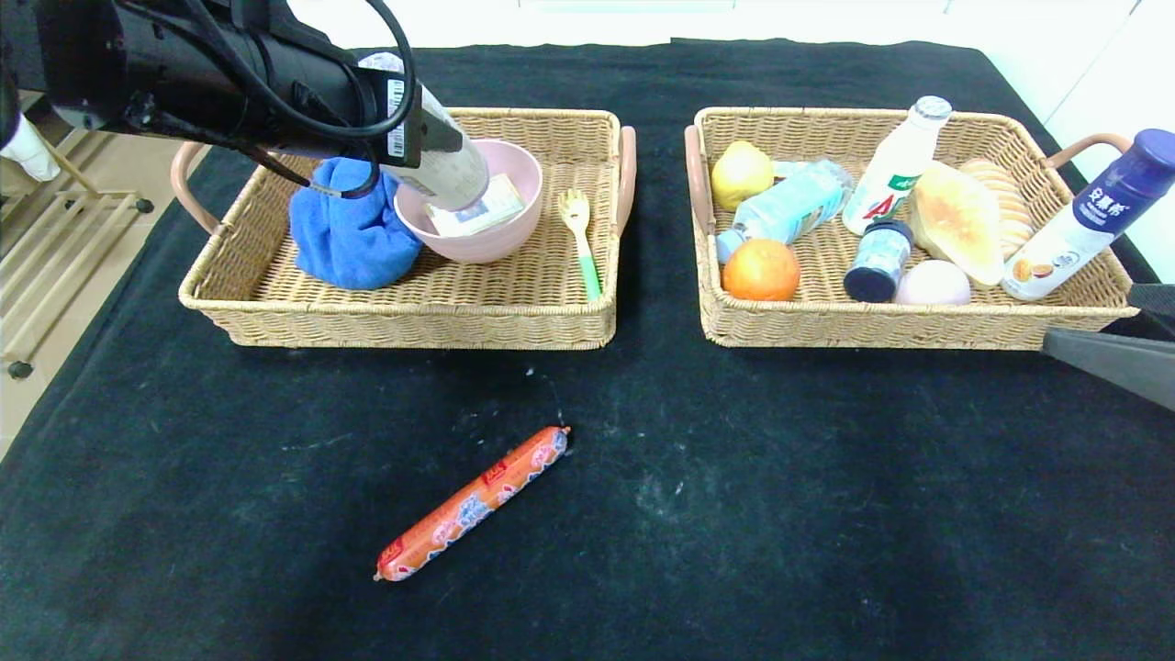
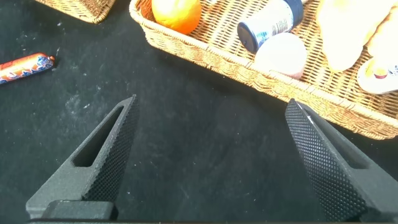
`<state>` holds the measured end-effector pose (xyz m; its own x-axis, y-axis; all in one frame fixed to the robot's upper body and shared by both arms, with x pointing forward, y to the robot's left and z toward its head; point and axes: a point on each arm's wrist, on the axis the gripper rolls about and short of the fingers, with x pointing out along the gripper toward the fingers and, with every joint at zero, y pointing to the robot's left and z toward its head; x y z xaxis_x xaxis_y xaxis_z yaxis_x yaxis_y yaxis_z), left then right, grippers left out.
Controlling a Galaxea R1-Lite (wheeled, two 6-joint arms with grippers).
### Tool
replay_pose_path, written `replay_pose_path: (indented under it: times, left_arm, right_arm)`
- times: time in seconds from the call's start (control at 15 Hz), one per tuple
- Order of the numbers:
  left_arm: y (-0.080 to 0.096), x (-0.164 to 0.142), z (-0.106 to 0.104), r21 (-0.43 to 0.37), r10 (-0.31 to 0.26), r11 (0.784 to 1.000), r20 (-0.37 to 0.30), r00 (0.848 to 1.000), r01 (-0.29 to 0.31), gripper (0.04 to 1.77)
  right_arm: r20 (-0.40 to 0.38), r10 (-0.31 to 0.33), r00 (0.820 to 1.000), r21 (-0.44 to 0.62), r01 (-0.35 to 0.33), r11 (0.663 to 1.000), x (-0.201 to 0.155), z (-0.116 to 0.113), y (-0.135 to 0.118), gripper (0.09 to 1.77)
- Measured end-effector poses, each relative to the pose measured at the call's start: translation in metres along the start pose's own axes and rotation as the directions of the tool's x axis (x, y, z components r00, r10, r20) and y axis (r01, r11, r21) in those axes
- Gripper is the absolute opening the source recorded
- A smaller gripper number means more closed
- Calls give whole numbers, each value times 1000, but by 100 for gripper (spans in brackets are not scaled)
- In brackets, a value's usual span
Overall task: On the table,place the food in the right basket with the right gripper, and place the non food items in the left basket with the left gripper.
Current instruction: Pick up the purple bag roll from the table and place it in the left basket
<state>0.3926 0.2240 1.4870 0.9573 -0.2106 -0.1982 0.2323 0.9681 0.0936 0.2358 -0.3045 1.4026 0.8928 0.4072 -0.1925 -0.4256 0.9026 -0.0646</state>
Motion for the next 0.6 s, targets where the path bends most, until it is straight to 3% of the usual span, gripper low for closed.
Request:
replay_pose_path:
  times: [0.13, 0.33, 0.6]
  left_arm:
    - [5, 10, 0, -16, 11, 1000, 36, 999, -11, 95]
    - [10, 24, -3, -26, -23, 999, 72, 997, 25, 95]
    - [18, 38, -11, -28, -42, 999, 65, 997, 44, 95]
  right_arm:
    - [-2, 0, 1000, 1, 0, 1000, 0, 0, 0, 171]
    - [-2, 0, 1000, 1, 0, 1000, 1, 0, 0, 171]
    - [-5, 0, 1000, 1, 0, 1000, 1, -1, 0, 171]
